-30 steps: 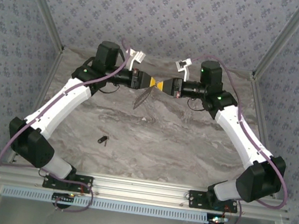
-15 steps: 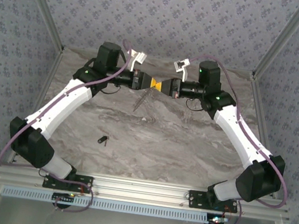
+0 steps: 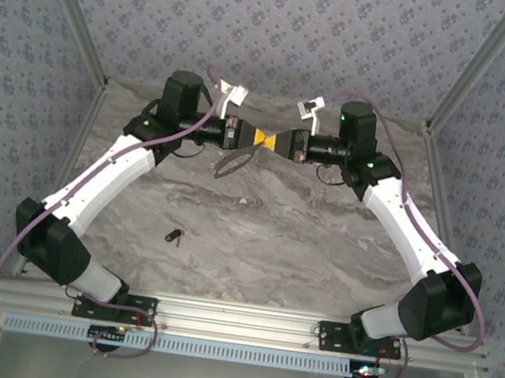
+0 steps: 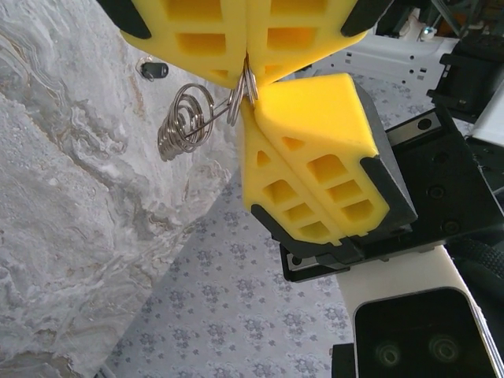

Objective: Put the keys on the keyring

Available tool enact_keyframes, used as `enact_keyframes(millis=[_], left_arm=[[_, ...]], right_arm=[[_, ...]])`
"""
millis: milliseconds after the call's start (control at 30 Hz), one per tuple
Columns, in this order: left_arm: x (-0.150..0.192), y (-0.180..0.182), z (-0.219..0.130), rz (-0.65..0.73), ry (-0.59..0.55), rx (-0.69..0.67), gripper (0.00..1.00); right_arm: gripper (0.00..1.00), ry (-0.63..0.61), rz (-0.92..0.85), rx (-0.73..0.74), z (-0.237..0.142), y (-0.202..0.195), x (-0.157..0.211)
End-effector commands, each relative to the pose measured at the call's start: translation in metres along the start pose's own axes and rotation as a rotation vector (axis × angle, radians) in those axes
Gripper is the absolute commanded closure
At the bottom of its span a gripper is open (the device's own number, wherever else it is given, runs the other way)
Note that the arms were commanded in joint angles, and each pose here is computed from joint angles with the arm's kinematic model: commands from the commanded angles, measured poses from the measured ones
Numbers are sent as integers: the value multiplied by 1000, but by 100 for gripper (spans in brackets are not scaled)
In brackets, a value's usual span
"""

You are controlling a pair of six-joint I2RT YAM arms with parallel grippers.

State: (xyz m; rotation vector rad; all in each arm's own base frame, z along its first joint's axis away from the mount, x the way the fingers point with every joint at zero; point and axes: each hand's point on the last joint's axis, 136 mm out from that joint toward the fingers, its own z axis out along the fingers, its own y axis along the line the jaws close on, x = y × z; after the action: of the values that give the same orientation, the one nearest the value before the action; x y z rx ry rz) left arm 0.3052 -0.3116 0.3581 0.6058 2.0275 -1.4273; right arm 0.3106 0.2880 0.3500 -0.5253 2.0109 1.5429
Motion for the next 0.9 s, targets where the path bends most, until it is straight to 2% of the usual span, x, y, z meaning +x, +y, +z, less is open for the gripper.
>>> enact_keyframes(millis=[0,233,533,600,767,867], left_arm=[[2,-59,-7,100,-5,170,100],[-1,-69,-13,115,-26,188,100],[-8,-70,-9,103,-34,202,99],[-11,-70,-8,100,-35,203,88],[-15,-70,-5,99,-38,204,69],[-14,-70,-1,100,-30,207,68]], right_arm=[[100,-29,-5,-57,-2,5,-8],[100,-53,27,-171,-16,16,-22],[100,-24,20,-237,-14,30,-26],[100,-22,21,-245,-13,31,-27],[100,-11,29,-261,-11,31,-28],[100,-9,30,-266,-10,30,-30]])
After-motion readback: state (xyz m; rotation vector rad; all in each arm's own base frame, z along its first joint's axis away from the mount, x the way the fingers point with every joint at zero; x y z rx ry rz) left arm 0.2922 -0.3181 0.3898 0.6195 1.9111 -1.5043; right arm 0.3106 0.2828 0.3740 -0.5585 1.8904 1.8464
